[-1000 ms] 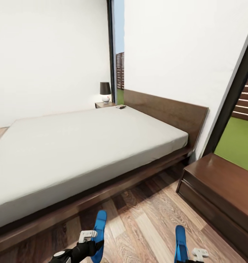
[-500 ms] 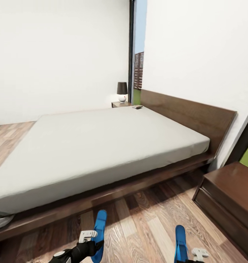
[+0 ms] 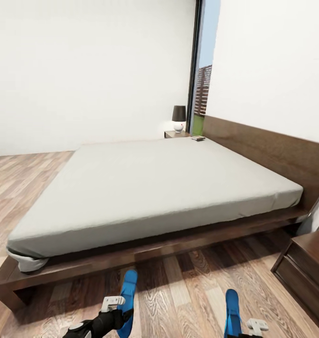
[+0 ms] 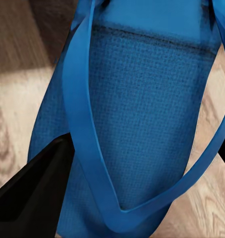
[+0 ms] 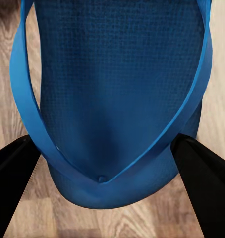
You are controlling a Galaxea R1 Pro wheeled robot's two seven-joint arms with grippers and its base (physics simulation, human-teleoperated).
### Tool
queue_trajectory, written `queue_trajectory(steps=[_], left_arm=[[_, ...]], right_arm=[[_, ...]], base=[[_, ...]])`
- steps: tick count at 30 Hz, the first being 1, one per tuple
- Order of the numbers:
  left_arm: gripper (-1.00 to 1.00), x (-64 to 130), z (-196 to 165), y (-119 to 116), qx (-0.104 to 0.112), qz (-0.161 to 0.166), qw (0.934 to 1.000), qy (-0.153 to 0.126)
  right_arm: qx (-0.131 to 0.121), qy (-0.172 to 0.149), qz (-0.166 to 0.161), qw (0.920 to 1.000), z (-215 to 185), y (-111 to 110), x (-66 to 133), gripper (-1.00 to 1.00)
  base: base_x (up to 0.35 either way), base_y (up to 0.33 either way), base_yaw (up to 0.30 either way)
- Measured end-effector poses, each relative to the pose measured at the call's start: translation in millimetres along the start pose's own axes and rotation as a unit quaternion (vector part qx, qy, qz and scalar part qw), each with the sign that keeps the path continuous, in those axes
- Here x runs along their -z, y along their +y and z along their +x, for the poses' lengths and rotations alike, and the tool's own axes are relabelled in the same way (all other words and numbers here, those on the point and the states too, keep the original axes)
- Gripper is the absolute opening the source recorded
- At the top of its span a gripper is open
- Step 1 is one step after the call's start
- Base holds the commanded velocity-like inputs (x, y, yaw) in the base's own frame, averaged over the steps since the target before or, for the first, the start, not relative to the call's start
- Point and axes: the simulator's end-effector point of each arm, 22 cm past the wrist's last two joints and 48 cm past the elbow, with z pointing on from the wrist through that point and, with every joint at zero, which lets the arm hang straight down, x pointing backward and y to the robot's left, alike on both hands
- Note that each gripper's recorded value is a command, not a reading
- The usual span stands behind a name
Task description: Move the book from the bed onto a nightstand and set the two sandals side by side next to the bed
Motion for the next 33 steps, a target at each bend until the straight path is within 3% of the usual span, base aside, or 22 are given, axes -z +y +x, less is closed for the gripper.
queue_trajectory(steps=[22,33], left_arm=[[-1.0,0.1,-0.3,0.2,-0.001,0.0,1.0,0.0],[-1.0,0.0,-0.6,0.2,0.0,0.0,1.0,0.0]], right_arm=[[0.0,0.0,0.0,1.0,-0.3,0.0,0.0,-1.0],[0.0,0.0,0.0,1.0,0.6,-0.2,0.1,-1.0]], base=[[0.0,0.0,0.292],[0.0,0.0,0.037]])
